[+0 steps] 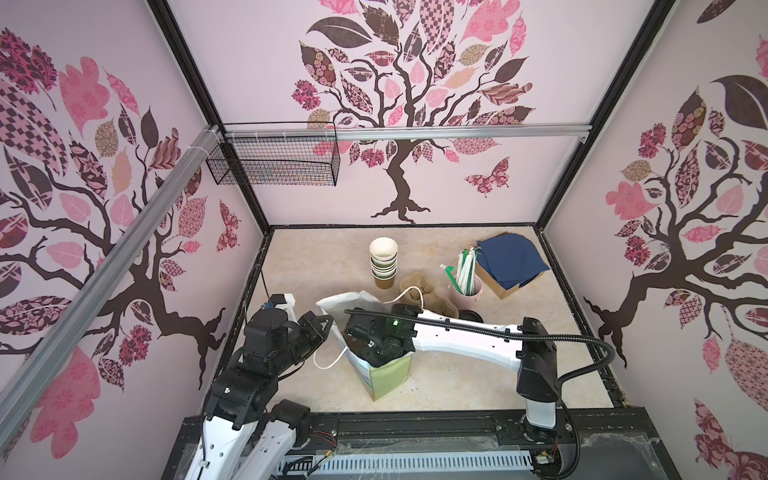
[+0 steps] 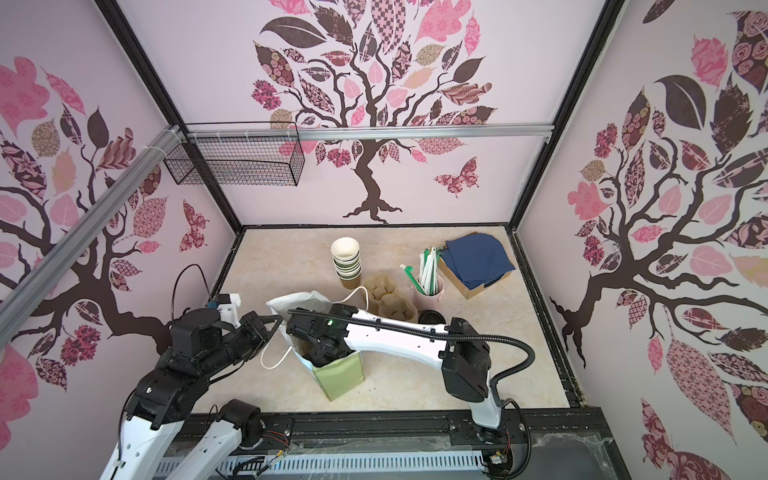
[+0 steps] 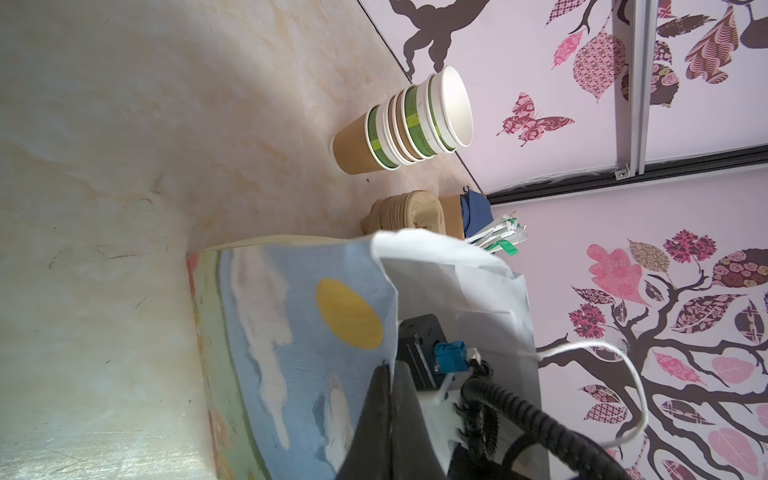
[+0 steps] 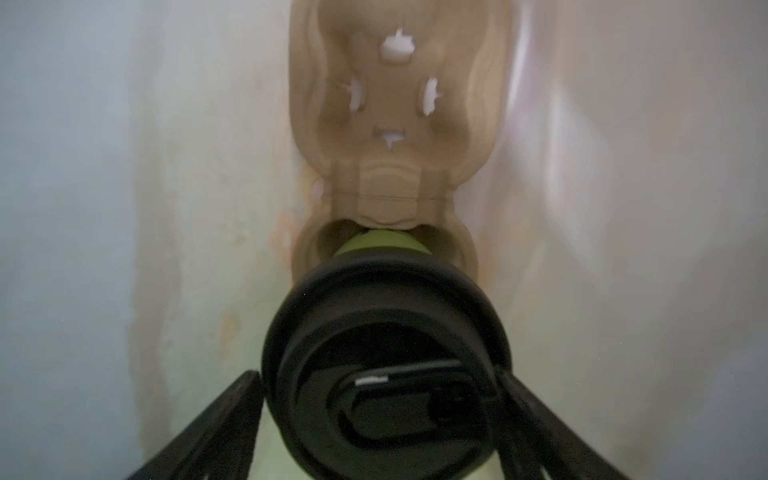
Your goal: Pack the takeout coffee
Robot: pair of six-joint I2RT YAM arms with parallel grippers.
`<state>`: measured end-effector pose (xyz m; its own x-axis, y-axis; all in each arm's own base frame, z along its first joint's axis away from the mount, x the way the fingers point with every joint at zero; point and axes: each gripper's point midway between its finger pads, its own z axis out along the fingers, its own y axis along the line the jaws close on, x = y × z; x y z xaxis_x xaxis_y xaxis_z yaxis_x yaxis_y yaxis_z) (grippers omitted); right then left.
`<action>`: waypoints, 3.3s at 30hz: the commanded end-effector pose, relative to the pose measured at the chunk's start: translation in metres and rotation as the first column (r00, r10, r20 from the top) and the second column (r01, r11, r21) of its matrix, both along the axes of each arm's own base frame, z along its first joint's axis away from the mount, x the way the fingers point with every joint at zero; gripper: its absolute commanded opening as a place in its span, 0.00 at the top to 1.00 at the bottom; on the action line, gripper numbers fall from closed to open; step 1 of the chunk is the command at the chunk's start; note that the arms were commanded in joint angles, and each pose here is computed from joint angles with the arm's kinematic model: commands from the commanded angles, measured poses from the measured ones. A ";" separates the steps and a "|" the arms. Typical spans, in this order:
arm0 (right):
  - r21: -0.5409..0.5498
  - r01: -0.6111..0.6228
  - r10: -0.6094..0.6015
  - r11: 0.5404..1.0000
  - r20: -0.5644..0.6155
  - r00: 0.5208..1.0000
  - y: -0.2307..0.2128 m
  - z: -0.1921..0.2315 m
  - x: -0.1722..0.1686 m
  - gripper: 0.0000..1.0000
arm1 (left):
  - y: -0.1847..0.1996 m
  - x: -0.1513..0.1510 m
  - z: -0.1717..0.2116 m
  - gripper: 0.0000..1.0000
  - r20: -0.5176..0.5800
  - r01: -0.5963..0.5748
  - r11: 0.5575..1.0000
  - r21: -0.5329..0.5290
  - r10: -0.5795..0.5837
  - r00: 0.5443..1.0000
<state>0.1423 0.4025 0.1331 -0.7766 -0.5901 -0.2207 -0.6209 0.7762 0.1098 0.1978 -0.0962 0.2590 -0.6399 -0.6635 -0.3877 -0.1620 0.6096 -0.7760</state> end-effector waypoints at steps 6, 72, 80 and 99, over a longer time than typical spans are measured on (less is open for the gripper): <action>-0.039 0.005 -0.005 0.999 -0.022 1.000 -0.012 0.010 -0.011 0.00 | 0.004 -0.002 -0.009 1.00 -0.005 -0.002 1.000 0.028 0.002 1.000; 0.389 0.208 -0.318 0.897 0.244 0.916 -0.047 0.225 0.052 0.32 | -0.020 -0.013 -0.002 1.00 0.246 0.186 0.982 0.021 -0.185 0.951; 0.363 0.347 -0.452 0.865 0.262 0.852 -0.121 0.239 0.061 0.30 | -0.019 -0.013 0.010 0.69 0.247 0.166 0.986 -0.004 -0.160 0.956; 0.443 0.439 -0.534 0.782 0.112 0.838 -0.149 0.211 0.073 0.22 | 0.021 -0.029 0.020 0.09 -0.051 0.033 0.984 0.176 -0.024 0.998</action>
<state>0.2179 0.2634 0.3243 -0.8486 -0.0453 -0.5271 -0.2203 0.9361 0.2743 0.1789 -0.0878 0.2851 -0.6609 -0.5862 -0.4686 -0.1124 0.6947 -0.7105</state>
